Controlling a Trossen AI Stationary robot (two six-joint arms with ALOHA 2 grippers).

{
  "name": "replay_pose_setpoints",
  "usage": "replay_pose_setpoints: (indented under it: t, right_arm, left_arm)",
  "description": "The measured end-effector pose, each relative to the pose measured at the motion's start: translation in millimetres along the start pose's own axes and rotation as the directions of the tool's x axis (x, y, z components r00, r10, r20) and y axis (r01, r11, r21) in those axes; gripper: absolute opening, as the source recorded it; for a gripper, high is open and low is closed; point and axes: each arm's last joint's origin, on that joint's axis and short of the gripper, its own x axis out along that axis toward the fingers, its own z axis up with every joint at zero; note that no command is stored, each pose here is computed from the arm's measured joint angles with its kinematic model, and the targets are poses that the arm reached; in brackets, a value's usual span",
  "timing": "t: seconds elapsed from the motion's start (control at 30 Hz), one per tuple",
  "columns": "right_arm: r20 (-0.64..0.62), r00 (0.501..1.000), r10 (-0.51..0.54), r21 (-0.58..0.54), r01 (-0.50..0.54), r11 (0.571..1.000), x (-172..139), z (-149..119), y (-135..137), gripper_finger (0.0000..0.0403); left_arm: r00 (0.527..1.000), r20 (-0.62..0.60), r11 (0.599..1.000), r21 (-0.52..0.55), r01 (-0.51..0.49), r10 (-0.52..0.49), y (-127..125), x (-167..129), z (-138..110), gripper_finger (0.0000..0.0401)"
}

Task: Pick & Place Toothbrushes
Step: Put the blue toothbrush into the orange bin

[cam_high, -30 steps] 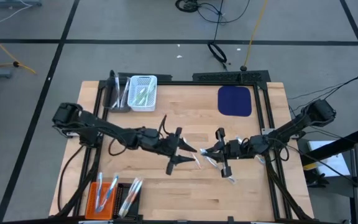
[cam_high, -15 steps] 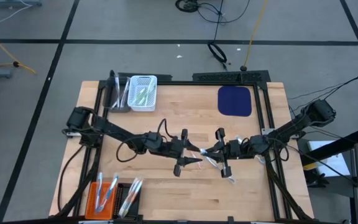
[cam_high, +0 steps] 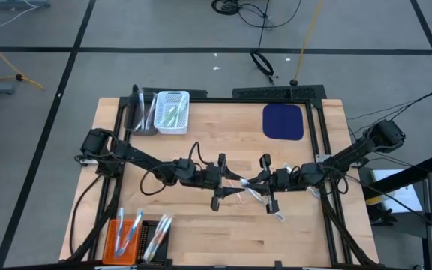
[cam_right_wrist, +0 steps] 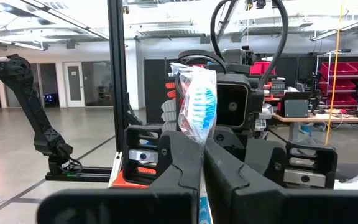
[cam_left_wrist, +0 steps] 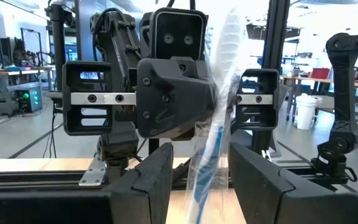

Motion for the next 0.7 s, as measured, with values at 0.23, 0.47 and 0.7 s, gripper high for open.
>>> replay_pose_setpoints:
  t: [0.23, 0.47, 0.7]
  right_arm:
    - [-0.007, 1.0, -0.007, -0.004, 0.007, 1.0, 0.4, -0.8, -1.4, 0.0]
    - [-0.016, 1.0, -0.01, -0.006, 0.01, 1.0, 0.4, -1.6, -1.6, 0.0]
    - [-0.023, 1.0, -0.009, -0.012, 0.009, 1.0, 0.4, -2.3, -1.6, 0.0031]
  left_arm:
    - [1.0, 0.017, 1.0, 0.002, 0.001, -0.001, 0.2, 0.0, 1.6, 0.0067]
    - [1.0, 0.014, 1.0, -0.002, 0.008, -0.008, -0.5, 0.0, 1.4, 0.0013]
    - [1.0, 0.013, 0.998, -0.056, 0.01, -0.009, -3.5, -0.2, 1.2, 0.0005]
